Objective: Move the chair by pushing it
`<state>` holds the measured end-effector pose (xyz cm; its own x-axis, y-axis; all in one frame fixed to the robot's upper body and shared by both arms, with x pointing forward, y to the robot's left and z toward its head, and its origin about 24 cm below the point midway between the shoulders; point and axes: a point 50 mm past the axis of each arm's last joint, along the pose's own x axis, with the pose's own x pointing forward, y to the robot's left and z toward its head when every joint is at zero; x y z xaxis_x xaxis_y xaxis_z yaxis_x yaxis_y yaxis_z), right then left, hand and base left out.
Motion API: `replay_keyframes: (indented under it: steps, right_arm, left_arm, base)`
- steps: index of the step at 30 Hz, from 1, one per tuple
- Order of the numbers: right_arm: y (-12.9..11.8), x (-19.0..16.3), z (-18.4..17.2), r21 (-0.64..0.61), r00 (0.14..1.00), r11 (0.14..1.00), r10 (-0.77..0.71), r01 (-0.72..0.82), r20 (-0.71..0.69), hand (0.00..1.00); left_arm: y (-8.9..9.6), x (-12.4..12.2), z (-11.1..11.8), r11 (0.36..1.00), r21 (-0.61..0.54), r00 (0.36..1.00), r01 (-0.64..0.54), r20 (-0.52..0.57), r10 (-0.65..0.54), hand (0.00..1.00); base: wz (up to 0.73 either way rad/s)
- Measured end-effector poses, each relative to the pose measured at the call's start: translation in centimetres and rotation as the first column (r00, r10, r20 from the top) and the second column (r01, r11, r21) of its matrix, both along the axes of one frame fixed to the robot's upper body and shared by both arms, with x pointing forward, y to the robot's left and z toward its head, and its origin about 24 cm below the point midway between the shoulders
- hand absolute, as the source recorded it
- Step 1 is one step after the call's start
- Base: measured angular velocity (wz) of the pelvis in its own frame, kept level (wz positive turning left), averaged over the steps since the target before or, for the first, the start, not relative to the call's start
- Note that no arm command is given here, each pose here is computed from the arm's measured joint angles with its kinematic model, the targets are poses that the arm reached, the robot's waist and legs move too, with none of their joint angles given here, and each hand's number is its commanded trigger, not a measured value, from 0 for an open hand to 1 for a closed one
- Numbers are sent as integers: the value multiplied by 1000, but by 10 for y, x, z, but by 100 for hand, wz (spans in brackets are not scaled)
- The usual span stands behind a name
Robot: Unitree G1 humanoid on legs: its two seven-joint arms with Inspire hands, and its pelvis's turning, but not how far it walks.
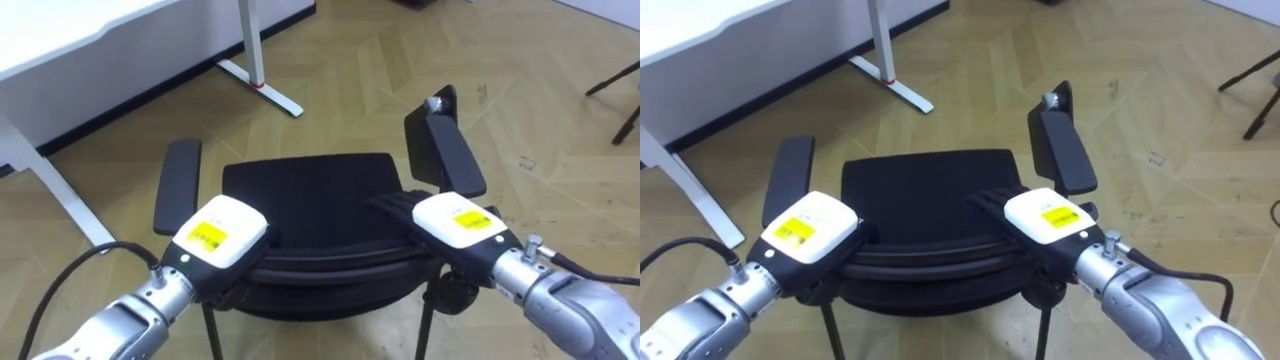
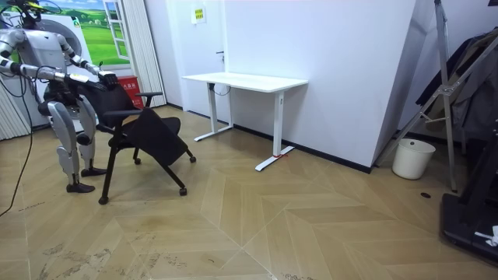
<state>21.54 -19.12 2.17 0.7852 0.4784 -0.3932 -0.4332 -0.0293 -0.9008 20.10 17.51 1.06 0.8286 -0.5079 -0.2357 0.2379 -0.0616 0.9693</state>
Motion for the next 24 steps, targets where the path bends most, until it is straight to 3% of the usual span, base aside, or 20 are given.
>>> replay_keyframes:
  steps: [24]
  right_arm:
    - [-4, 3, -13, 34, 996, 999, -42, 39, 82, 100]
  left_arm:
    - [-5, 0, -1, 1000, -19, 1000, 15, -6, -15, 100]
  base:
    - [3]
